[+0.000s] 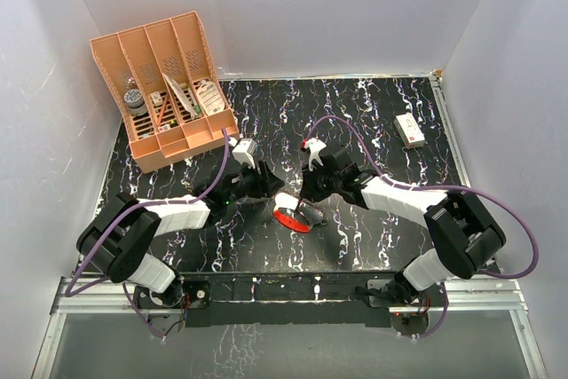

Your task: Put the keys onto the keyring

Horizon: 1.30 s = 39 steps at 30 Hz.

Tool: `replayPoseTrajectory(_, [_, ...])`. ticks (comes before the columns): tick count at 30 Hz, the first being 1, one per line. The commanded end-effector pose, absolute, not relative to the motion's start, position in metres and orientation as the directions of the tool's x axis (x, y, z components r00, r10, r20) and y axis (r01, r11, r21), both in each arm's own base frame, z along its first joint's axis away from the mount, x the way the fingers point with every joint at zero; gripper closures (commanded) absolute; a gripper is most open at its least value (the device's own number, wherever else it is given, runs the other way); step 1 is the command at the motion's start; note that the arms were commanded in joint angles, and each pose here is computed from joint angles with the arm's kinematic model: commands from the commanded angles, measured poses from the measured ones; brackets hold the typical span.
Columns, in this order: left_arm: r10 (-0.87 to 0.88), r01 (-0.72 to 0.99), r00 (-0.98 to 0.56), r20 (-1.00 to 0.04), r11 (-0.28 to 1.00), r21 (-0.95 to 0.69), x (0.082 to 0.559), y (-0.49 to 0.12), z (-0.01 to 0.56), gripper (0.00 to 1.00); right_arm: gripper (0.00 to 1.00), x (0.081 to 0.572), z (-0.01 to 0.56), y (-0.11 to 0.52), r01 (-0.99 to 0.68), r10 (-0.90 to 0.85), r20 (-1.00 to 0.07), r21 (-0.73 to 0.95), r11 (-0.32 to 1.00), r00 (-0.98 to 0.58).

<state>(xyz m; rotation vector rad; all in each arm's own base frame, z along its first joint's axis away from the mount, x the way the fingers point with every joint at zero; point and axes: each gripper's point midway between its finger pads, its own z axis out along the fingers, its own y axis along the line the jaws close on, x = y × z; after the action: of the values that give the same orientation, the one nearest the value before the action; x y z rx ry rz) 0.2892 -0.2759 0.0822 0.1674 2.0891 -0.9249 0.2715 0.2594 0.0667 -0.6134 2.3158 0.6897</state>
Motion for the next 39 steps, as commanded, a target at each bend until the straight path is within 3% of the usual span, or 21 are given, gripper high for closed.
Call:
replayPoseTrajectory(1, [-0.208, 0.423, -0.634, -0.745, 0.713, -0.559, 0.291, -0.273, 0.090, 0.49, 1.00, 0.280, 0.090, 0.269, -0.604, -0.198, -0.748, 0.318, 0.730, -0.633])
replayPoseTrajectory(11, [-0.229, 0.451, -0.591, -0.774, 0.701, -0.552, 0.291, -0.270, 0.116, 0.49, 1.00, 0.308, 0.131, 0.284, -0.615, -0.132, -0.820, 0.301, 0.729, -0.557])
replayPoseTrajectory(24, [-0.234, 0.457, -0.604, -0.762, 0.682, -0.571, 0.284, -0.271, 0.114, 0.49, 1.00, 0.346, 0.123, 0.298, -0.564, -0.055, -0.846, 0.304, 0.768, -0.531])
replayPoseTrajectory(39, [-0.214, 0.457, -0.641, -0.737, 0.665, -0.591, 0.281, -0.278, 0.098, 0.49, 1.00, 0.323, 0.096, 0.278, -0.518, -0.041, -0.817, 0.324, 0.792, -0.575])
